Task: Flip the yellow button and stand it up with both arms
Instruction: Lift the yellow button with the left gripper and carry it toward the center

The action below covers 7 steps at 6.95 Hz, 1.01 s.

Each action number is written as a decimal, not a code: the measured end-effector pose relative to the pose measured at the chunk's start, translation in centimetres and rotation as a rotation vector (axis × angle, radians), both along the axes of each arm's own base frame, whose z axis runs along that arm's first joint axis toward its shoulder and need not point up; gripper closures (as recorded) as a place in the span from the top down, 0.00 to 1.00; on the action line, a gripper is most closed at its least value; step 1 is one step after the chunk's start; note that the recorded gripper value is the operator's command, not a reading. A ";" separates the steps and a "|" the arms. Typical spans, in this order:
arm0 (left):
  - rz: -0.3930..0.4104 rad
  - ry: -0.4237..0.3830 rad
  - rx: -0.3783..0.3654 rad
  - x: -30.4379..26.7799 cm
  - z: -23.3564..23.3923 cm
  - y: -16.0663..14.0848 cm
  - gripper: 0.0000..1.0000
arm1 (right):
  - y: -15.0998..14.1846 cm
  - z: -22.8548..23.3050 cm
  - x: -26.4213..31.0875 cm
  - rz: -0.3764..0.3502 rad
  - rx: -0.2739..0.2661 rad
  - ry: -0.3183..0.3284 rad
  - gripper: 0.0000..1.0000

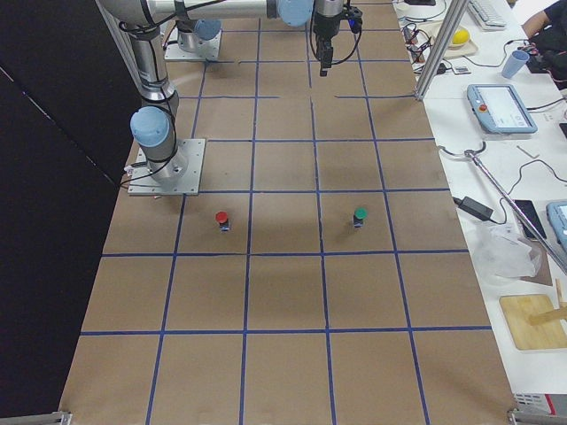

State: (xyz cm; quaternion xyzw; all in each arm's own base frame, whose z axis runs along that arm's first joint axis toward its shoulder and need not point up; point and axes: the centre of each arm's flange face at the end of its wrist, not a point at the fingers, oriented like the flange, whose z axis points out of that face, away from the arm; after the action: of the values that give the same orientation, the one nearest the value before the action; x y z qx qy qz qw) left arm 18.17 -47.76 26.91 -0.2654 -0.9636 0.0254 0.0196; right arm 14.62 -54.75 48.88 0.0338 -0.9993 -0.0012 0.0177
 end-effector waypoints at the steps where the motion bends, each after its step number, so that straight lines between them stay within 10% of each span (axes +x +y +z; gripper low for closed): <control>1: 0.025 0.024 -0.025 -4.5 2.7 -1.1 0.05 | 0.0 0.0 0.0 0.000 0.000 0.001 0.99; 4: 0.115 0.178 -0.059 -19.4 10.5 -4.3 0.05 | -0.4 0.1 -1.1 -0.016 -0.003 -0.010 0.99; 7: 0.276 0.561 -0.018 -30.5 17.4 -2.9 0.02 | -1.0 1.6 -10.3 -0.008 -0.022 -0.010 0.97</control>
State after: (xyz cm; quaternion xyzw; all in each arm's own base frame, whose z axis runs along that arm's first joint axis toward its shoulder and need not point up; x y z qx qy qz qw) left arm -12.37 -50.62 44.35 -0.1152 -0.9473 0.1087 0.2785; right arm 4.31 -55.78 50.47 0.0294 -0.9994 0.0101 0.0130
